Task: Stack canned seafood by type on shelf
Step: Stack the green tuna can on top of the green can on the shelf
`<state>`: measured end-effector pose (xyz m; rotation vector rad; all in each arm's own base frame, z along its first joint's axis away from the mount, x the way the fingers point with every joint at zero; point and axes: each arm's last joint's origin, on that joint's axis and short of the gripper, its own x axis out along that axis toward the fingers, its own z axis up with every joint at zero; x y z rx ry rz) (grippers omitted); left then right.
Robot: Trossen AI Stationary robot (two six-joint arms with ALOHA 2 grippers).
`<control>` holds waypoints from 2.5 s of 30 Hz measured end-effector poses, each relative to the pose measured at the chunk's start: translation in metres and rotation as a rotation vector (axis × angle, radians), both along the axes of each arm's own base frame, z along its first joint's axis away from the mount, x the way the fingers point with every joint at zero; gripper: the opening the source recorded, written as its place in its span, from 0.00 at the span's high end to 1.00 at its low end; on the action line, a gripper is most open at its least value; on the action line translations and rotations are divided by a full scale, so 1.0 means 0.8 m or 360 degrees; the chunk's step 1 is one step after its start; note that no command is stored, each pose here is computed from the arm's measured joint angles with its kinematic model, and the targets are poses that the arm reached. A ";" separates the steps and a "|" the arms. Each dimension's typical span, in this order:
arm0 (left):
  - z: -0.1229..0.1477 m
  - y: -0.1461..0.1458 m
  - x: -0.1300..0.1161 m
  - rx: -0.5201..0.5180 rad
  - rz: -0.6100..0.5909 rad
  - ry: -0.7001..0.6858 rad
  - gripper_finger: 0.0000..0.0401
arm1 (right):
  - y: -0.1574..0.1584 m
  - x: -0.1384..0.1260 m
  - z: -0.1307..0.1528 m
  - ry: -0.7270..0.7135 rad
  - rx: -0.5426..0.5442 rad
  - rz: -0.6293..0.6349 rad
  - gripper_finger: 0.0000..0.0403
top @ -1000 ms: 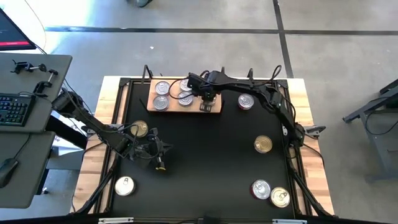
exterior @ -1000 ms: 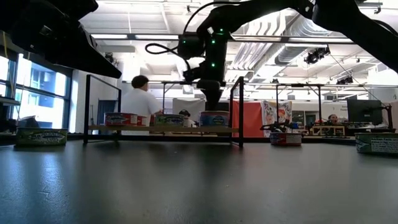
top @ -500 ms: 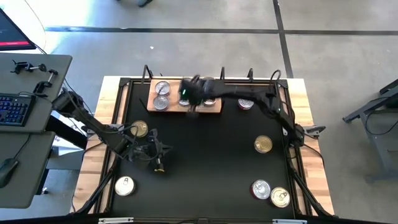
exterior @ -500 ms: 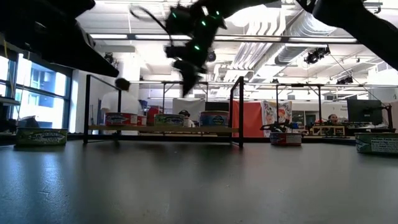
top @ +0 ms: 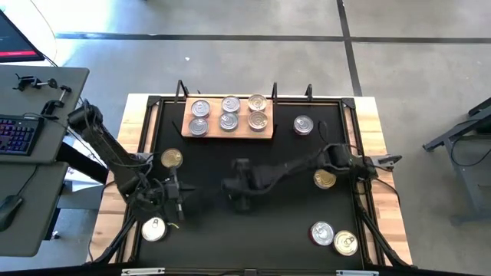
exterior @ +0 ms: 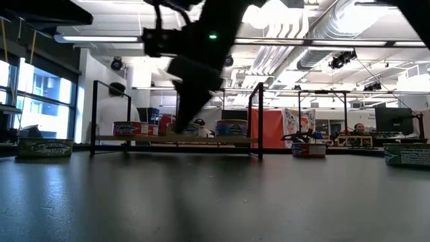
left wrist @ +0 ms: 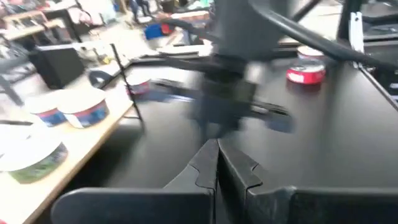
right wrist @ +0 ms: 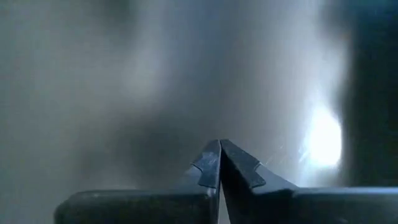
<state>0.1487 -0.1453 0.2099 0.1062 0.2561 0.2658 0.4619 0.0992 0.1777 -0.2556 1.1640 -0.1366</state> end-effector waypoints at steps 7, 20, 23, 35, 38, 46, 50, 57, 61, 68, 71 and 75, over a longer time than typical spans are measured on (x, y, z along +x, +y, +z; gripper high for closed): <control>0.003 0.019 -0.007 -0.0144 0.0233 -0.0091 1.00 | 0.080 -0.065 -0.041 0.0100 -0.0181 -0.0156 1.00; -0.030 0.093 -0.004 -0.0648 0.0653 0.0486 1.00 | 0.041 -0.155 -0.081 -0.0770 0.0269 -0.0418 1.00; -0.039 0.107 -0.008 -0.0755 0.0832 0.0637 1.00 | 0.024 -0.151 -0.082 -0.1099 0.0333 -0.0417 1.00; -0.055 0.138 -0.025 -0.0868 0.1326 0.0855 0.84 | -0.024 -0.144 -0.089 -0.1293 0.0325 -0.0476 1.00; -0.067 0.147 -0.025 -0.0883 0.1376 0.0894 0.85 | -0.024 -0.144 -0.089 -0.1294 0.0326 -0.0474 1.00; -0.089 0.143 -0.008 -0.0944 0.1258 0.0814 0.95 | -0.010 -0.148 -0.089 -0.1297 0.0359 -0.0438 1.00; -0.073 0.116 0.019 -0.1019 0.0796 0.0757 0.98 | -0.009 -0.148 -0.088 -0.1299 0.0355 -0.0435 1.00; -0.042 0.072 0.044 -0.0679 0.0056 0.0521 0.99 | -0.013 -0.146 -0.087 -0.1321 0.0353 -0.0447 1.00; -0.048 0.054 0.047 -0.0400 -0.0187 0.0575 0.99 | -0.013 -0.146 -0.086 -0.1328 0.0354 -0.0444 1.00; -0.082 0.022 0.071 -0.0078 -0.0695 0.0658 0.84 | -0.012 -0.144 -0.084 -0.1365 0.0371 -0.0444 1.00; -0.104 0.020 0.075 0.0071 -0.0764 0.0775 0.74 | -0.012 -0.144 -0.082 -0.1381 0.0388 -0.0440 1.00; -0.121 0.018 0.079 0.0204 -0.0757 0.0843 0.66 | -0.007 -0.142 -0.079 -0.1381 0.0480 -0.0323 1.00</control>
